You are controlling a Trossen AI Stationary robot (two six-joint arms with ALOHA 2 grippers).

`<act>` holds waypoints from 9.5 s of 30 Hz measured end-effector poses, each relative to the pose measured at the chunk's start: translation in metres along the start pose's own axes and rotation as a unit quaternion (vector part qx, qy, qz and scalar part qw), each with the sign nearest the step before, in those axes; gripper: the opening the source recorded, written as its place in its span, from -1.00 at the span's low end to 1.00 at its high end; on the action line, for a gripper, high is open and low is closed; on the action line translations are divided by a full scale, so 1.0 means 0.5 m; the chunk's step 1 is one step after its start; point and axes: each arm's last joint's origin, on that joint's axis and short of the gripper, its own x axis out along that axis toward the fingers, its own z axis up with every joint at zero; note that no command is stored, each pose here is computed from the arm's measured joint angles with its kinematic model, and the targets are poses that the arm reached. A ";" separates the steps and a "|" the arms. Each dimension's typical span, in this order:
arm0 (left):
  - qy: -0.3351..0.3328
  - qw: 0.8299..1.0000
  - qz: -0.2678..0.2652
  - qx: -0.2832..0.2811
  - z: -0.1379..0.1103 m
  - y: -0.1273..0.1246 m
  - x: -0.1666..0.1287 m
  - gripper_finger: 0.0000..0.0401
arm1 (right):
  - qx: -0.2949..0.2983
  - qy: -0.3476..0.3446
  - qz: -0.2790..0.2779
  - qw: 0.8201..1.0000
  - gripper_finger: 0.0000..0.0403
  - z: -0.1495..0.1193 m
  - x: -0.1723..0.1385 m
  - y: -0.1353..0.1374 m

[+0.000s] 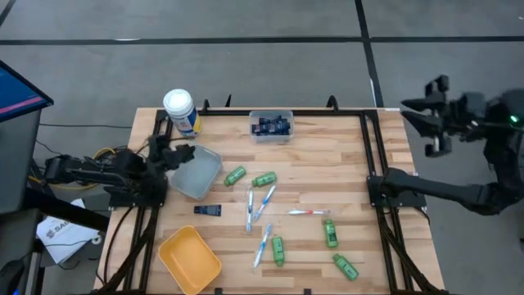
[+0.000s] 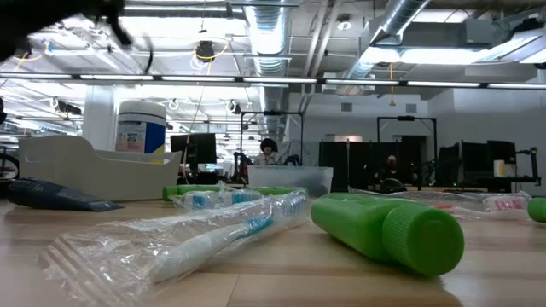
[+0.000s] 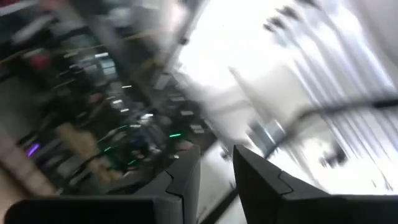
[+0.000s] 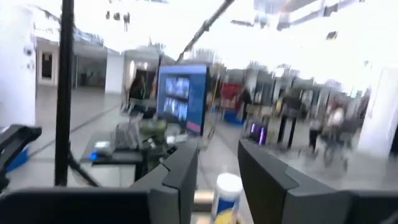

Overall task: Pick & Place Travel size toiletries
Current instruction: Put the blue shave cream into the transparent bin, then put the green shampoo into the gray bin

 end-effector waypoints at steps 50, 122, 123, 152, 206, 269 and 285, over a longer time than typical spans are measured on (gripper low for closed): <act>0.737 0.580 0.194 0.289 -0.270 0.075 0.061 0.02 | 0.342 0.259 0.011 0.903 -1.00 -0.557 0.010 0.056; 0.743 0.523 0.298 0.292 -0.325 0.128 0.032 -0.70 | 0.385 0.269 -0.006 0.883 -1.00 -0.560 0.008 0.058; 0.743 0.524 0.298 0.292 -0.325 0.128 0.032 -0.77 | 0.385 0.269 -0.006 0.883 -1.00 -0.560 0.008 0.058; 0.756 0.555 0.202 0.280 -0.316 0.093 0.060 -0.02 | 0.388 0.287 -0.010 0.876 -1.00 -0.567 0.004 0.060; 0.620 0.651 0.221 0.378 -0.243 0.085 0.138 -0.29 | 0.374 0.293 -0.007 0.880 -0.99 -0.569 0.003 0.060; 0.434 0.644 0.362 0.516 -0.019 0.518 0.395 -0.29 | 0.360 0.290 -0.019 0.887 -0.99 -0.569 0.003 0.058; 0.440 0.649 0.342 0.518 -0.037 0.475 0.409 0.41 | 0.360 0.290 -0.019 0.886 -0.99 -0.569 0.002 0.058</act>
